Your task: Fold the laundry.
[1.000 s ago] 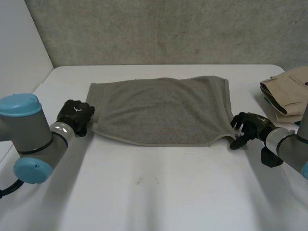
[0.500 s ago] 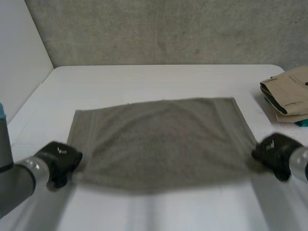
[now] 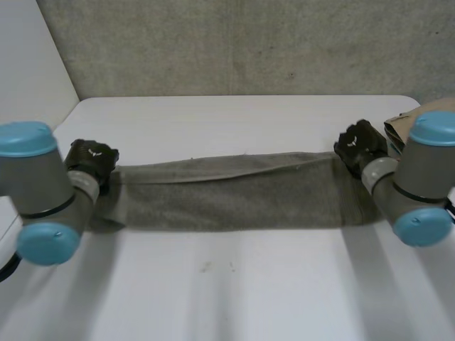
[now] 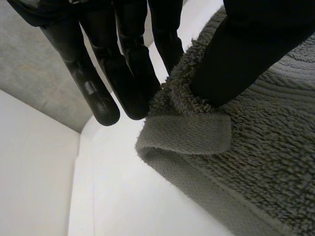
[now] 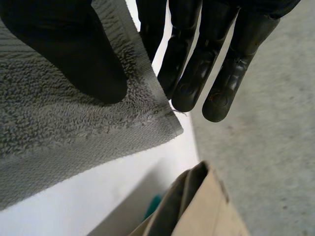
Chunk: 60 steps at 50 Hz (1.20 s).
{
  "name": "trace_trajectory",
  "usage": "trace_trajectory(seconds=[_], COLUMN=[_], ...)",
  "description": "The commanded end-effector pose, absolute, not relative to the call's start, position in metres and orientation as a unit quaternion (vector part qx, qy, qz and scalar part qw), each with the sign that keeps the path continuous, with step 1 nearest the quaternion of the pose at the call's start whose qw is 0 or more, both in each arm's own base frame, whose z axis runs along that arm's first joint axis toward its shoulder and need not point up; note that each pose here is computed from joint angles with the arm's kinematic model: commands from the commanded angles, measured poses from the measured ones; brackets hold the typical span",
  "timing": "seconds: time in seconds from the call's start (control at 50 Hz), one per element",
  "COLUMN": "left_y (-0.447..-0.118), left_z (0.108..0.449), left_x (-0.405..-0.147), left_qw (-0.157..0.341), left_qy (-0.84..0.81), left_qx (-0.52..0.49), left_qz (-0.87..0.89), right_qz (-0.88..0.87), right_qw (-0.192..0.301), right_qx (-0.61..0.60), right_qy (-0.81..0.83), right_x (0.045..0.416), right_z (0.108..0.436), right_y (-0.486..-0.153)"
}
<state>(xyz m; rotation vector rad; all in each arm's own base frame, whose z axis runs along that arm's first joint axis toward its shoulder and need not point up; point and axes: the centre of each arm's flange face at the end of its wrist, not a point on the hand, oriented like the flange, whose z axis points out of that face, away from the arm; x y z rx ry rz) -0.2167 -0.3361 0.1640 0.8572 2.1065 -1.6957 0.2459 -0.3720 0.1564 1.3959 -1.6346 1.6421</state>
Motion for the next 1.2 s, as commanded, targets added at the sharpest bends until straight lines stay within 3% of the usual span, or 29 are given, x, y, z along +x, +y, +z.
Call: trace_trajectory(seconds=[0.02,0.22,0.32,0.42,0.46,0.52,0.6,0.68,0.98,1.2], left_y=[-0.375,-0.404,-0.4,-0.379,-0.371,-0.355,-0.333,-0.317,-0.305,-0.305], left_z=[0.14,0.13,0.145,0.164,0.169,0.183,0.184,0.182,0.164,0.164], left_x=[-0.236,-0.252,-0.262,-0.265,-0.263,-0.257,-0.251,-0.248,-0.247,-0.247], left_qw=[0.172,0.169,0.162,0.154,0.152,0.148,0.143,0.135,0.123,0.123], left_qy=[0.723,0.689,0.672,0.668,0.669,0.669,0.675,0.679,0.693,0.693], left_qx=[0.284,0.268,0.262,0.268,0.27,0.271,0.281,0.292,0.311,0.311], left_qz=[-0.606,-0.652,-0.673,-0.677,-0.676,-0.676,-0.667,-0.659,-0.638,-0.639], right_qz=[0.656,0.676,0.681,0.7,0.708,0.691,0.652,0.601,0.537,0.558], right_qw=[0.243,0.25,0.233,0.17,0.127,0.068,0.02,0.005,0.014,0.081], right_qx=[0.474,0.462,0.449,0.388,0.357,0.34,0.331,0.328,0.346,0.343], right_qy=[-0.534,-0.516,-0.529,-0.576,-0.596,-0.634,-0.681,-0.729,-0.769,-0.752], right_x=[0.262,0.274,0.274,0.262,0.256,0.251,0.234,0.216,0.205,0.182], right_z=[0.134,0.098,0.111,0.155,0.188,0.207,0.207,0.191,0.119,0.122], right_y=[-0.424,-0.458,-0.454,-0.437,-0.419,-0.39,-0.369,-0.358,-0.367,-0.385])
